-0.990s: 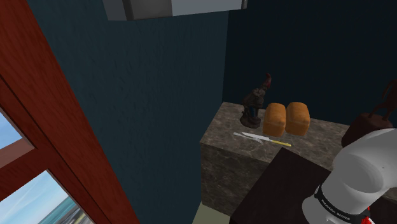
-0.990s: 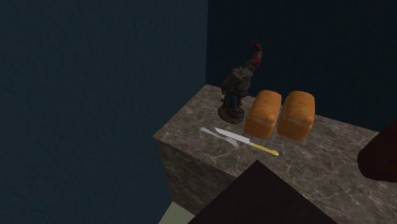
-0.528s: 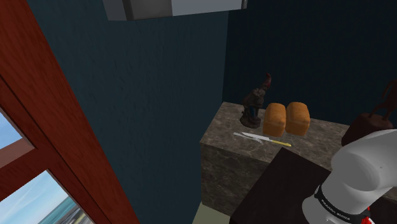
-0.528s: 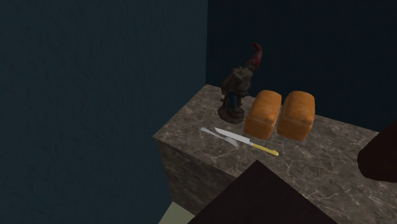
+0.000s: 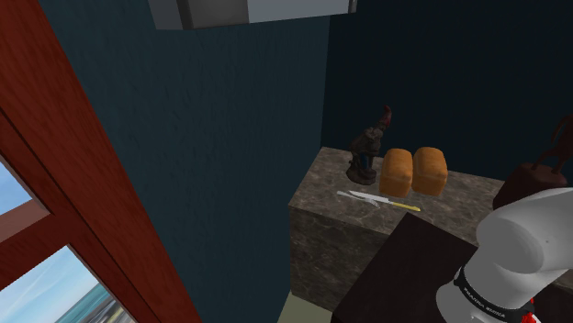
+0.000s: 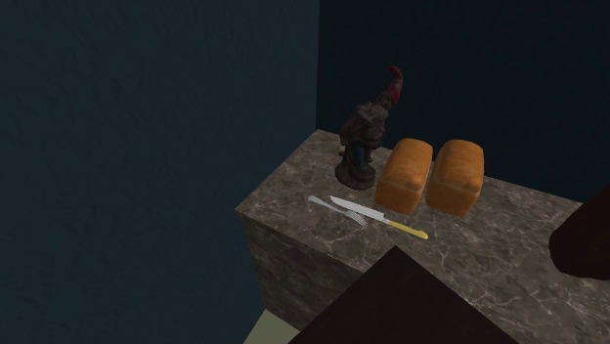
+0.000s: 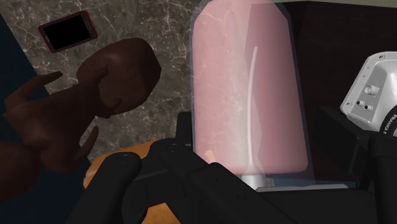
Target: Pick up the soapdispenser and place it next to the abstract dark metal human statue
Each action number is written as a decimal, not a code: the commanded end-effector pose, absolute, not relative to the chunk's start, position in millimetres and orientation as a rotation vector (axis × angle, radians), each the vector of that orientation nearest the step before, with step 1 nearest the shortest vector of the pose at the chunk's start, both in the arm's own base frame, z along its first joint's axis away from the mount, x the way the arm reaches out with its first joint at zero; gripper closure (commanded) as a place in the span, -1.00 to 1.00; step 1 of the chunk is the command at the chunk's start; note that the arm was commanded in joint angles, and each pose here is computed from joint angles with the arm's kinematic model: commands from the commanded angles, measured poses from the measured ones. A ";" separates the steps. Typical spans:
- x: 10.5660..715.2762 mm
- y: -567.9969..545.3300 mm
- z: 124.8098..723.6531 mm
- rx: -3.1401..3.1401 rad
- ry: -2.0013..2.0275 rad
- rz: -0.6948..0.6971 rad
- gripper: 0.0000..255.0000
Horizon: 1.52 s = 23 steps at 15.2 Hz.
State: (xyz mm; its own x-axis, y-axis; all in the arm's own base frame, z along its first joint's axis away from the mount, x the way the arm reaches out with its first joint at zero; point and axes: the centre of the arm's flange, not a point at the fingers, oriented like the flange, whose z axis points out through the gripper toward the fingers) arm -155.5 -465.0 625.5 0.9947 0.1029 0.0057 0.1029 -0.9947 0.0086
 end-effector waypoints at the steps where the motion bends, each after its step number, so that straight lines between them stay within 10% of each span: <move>1: -155.1 -464.6 614.7 3.128 0.162 0.009 1.00; 23: -155.1 -464.6 498.5 3.128 0.162 0.009 1.00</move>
State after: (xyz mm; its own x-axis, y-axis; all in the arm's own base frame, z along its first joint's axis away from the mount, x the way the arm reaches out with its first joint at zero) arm -156.2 -465.0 505.1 0.9947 0.1031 0.0055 0.1030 -0.9946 0.0086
